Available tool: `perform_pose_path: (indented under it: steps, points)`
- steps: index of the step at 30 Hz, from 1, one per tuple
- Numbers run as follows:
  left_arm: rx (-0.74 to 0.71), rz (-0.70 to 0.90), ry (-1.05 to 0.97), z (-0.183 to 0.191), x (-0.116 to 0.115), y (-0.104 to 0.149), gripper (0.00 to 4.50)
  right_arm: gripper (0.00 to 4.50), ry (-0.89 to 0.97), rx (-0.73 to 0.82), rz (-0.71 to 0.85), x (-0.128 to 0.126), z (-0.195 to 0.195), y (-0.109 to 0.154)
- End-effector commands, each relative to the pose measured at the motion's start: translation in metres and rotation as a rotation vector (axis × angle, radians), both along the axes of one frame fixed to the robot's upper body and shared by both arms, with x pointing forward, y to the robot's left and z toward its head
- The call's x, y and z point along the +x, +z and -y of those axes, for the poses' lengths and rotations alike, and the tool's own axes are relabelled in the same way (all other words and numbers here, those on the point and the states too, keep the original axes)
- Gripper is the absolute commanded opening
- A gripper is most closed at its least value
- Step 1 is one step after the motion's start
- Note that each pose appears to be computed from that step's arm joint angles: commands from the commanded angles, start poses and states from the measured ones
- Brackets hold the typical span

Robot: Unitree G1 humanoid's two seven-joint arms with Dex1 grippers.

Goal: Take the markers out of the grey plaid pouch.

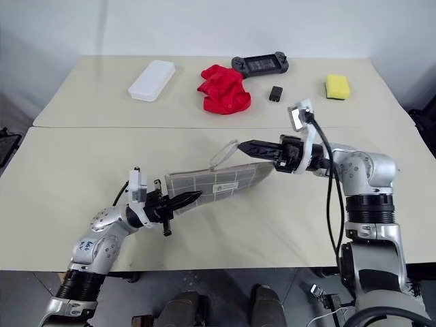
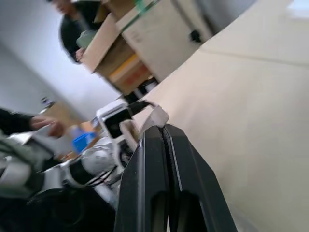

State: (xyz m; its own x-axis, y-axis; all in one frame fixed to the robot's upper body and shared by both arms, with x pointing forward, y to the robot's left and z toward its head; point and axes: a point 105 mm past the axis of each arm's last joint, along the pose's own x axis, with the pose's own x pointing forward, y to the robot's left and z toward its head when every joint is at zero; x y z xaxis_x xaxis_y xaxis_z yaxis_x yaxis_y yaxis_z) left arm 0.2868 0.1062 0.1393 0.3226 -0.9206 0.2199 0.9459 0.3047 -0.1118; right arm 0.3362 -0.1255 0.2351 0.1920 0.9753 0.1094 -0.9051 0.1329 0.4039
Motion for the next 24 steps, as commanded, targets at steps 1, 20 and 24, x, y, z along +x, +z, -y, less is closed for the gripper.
perform_pose_path:
  steps: [1,20,24]
  points:
    - [-0.078,-0.04,-0.008,-0.007,-0.004,0.013,0.0,0.04,-0.103,0.014,0.056,0.006,0.027,0.012]
    - [-0.081,-0.111,-0.078,-0.008,-0.009,0.014,0.0,0.41,-0.291,-0.033,-0.034,0.006,0.075,-0.006]
    - [-0.078,-0.104,-0.106,-0.001,-0.007,0.015,0.0,1.57,-0.278,-0.162,-0.013,-0.009,0.082,-0.021]
